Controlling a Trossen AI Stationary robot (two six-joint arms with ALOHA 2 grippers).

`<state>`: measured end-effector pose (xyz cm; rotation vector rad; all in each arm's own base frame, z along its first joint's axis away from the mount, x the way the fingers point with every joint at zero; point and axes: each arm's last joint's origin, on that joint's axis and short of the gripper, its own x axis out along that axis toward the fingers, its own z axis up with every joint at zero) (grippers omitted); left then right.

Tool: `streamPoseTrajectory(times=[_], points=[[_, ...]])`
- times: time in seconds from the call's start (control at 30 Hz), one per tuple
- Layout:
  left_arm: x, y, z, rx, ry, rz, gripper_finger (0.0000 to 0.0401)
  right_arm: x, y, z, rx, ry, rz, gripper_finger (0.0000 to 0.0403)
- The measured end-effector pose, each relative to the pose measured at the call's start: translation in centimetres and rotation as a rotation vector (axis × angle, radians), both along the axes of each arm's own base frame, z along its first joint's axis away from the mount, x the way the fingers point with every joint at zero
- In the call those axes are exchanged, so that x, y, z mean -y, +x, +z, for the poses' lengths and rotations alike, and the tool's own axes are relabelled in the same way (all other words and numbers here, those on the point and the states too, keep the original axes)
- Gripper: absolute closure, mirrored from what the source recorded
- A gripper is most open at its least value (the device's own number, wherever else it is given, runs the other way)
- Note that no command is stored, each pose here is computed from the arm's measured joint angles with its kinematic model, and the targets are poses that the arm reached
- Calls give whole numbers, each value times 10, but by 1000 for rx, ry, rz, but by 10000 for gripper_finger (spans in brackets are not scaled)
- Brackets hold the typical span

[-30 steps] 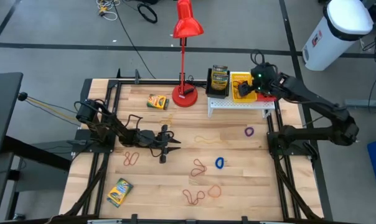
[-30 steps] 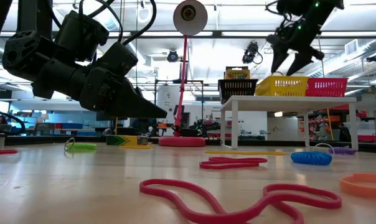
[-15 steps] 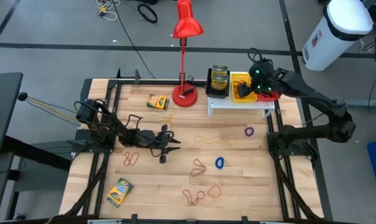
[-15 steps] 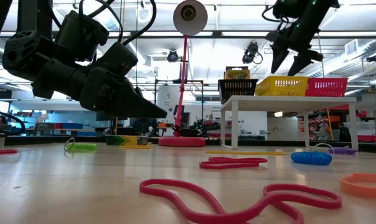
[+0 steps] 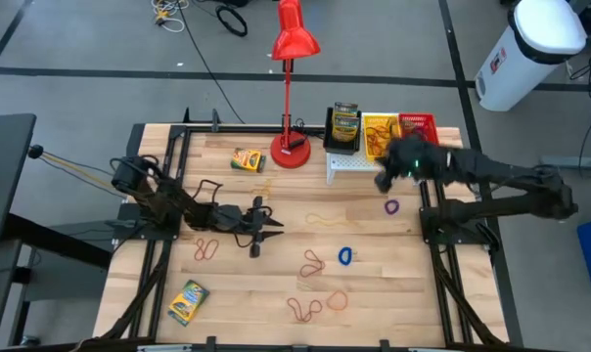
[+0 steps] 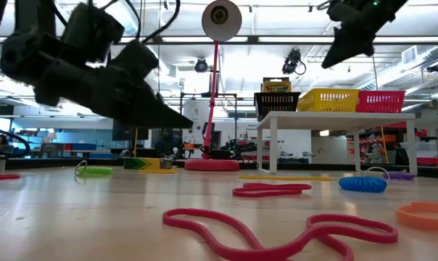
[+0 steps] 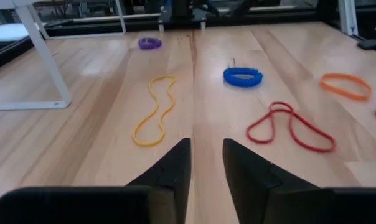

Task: Pick & Place Office Desk Supplies
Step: Put the left yellow rubber band into the yellow bin

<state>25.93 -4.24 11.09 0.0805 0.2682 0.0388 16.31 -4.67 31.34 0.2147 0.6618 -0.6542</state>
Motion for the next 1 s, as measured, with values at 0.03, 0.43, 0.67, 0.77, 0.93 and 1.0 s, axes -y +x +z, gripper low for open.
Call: streamPoseTrajectory(times=[0.03, 0.43, 0.67, 0.77, 0.93, 1.0], points=[[2, -1, 3, -4, 7, -4, 310, -8, 4, -7, 24, -10, 54, 385], [28, -39, 33, -178, -64, 70, 393, -90, 41, -78, 325, -61, 566, 398], [33, -57, 38, -431, -104, 283, 338, -116, 43, -95, 265, -109, 549, 385], [30, -61, 41, -500, -110, 416, 313, -125, 45, -100, 260, -132, 545, 385], [22, -63, 39, -538, -181, 519, 275, -136, 49, -106, 271, -126, 583, 384], [16, -60, 38, -530, -169, 546, 261, -139, 51, -108, 265, -128, 590, 384]])
